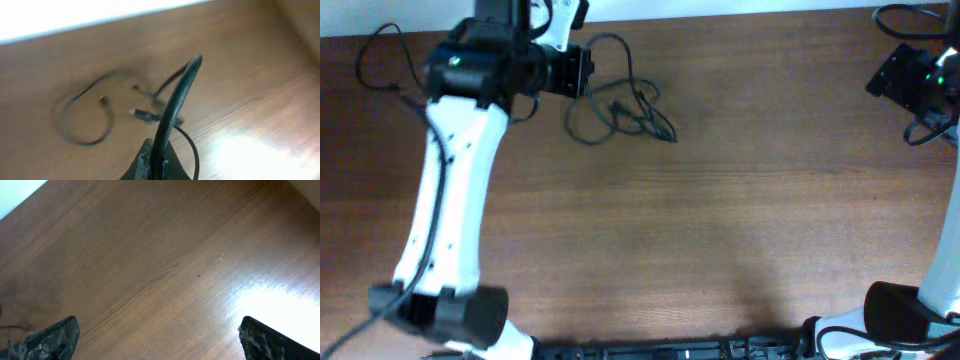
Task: Untangle cables
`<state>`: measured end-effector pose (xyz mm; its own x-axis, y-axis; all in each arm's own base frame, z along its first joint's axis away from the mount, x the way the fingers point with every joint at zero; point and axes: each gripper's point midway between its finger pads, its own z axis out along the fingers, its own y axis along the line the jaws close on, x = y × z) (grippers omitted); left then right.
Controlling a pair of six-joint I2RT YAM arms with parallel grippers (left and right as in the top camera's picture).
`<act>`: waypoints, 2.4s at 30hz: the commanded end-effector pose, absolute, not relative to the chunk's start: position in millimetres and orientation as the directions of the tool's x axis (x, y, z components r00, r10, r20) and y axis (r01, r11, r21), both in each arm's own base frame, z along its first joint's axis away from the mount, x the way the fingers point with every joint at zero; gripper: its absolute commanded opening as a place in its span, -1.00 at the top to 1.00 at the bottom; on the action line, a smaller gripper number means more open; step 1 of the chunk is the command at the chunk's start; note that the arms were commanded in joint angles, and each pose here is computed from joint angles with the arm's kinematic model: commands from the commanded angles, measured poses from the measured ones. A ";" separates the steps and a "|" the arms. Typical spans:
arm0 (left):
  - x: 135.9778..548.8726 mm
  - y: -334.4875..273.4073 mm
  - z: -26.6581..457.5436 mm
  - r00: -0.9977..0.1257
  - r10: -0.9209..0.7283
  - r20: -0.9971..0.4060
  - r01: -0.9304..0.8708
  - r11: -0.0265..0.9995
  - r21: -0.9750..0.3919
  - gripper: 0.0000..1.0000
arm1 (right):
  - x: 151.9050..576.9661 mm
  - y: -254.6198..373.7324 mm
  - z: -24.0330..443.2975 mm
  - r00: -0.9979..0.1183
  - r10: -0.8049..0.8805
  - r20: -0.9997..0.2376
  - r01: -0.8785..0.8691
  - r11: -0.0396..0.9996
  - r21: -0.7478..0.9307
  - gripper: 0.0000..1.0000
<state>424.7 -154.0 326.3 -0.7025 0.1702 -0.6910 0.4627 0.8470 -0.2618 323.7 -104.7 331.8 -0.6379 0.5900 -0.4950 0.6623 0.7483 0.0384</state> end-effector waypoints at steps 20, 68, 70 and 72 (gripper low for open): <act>392.9 -136.9 267.7 -0.890 -0.015 -0.456 0.026 0.996 -0.083 0.80 | 320.5 -106.6 336.1 -0.623 0.594 -0.508 0.673 0.739 0.039 -1.00; 431.5 -210.8 329.3 -0.801 0.144 -0.581 0.315 0.927 -0.204 1.00 | 320.5 -106.6 336.1 -0.623 0.594 -0.508 0.673 0.739 0.039 -1.00; 428.5 -209.0 336.1 -0.774 0.149 -0.615 0.265 0.959 -0.102 1.00 | 320.5 -106.6 336.1 -0.623 0.594 -0.508 0.673 0.739 0.039 -1.00; 418.3 -229.1 335.2 -0.773 0.183 -0.607 0.321 0.939 -0.127 1.00 | 320.4 -106.6 336.0 -0.623 0.594 -0.508 0.673 0.739 0.039 -1.00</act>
